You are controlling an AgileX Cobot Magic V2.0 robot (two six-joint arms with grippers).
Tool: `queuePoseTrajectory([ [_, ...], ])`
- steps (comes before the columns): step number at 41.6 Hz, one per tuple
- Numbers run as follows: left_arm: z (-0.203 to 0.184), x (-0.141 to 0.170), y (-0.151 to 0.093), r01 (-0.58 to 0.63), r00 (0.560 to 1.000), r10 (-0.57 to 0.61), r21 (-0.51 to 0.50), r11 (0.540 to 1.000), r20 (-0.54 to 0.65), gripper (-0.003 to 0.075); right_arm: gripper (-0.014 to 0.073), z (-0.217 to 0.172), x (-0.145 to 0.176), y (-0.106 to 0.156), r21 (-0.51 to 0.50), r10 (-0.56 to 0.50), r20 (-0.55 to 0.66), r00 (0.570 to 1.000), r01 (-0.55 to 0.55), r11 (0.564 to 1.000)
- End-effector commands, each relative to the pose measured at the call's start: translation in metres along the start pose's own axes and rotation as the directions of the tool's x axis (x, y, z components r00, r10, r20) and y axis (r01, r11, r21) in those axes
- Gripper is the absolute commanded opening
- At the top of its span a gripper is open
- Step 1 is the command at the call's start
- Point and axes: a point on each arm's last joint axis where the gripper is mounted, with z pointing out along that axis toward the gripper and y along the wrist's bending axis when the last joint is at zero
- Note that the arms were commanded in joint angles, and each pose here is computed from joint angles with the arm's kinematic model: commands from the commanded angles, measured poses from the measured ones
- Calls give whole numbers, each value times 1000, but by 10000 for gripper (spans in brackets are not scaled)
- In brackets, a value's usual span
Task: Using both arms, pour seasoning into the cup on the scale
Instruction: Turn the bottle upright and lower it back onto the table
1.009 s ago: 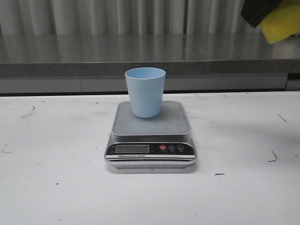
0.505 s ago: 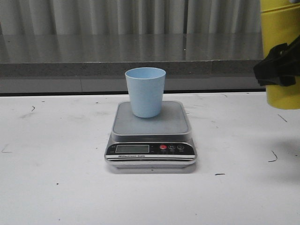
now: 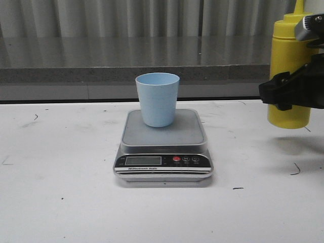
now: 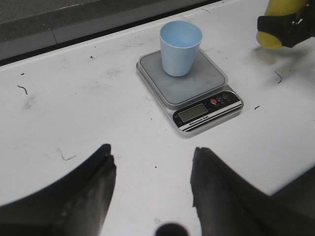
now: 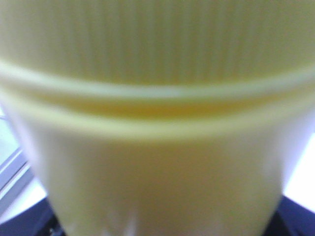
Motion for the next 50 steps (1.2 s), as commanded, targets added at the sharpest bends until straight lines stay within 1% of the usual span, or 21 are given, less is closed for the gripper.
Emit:
queuePoseTrajectory([
  [1,-5,-12,-1,6,996,-7,14,1000,92,344,313,8,-28,-9,58,30,198,980,-42,997],
  [11,-5,-12,-1,6,996,-7,14,1000,92,344,313,27,-15,-11,67,41,171,984,-53,996],
  [18,-5,-12,-1,6,996,-7,14,1000,92,344,318,34,-12,-11,63,35,196,980,-48,997],
  [21,-5,-12,-1,6,996,-7,14,1000,92,344,361,35,-11,-11,62,35,192,981,-48,997],
  [24,-5,-12,-1,6,996,-7,14,1000,92,344,429,35,-9,-11,63,37,173,984,-48,997],
  [27,-5,-12,-1,6,996,-7,14,1000,92,344,465,35,-7,-11,64,39,153,987,-49,997],
  [40,-5,-12,-1,6,996,-7,14,1000,92,344,472,36,2,-11,66,48,55,997,-52,996],
  [43,-5,-12,-1,6,996,-7,14,1000,92,344,473,36,3,-11,67,49,47,998,-52,996],
  [46,-5,-12,-1,6,996,-7,14,1000,92,344,504,36,3,-11,69,53,45,998,-56,996],
  [50,-5,-12,-1,6,996,-7,14,1000,92,342,583,36,5,-12,72,61,29,998,-63,995],
])
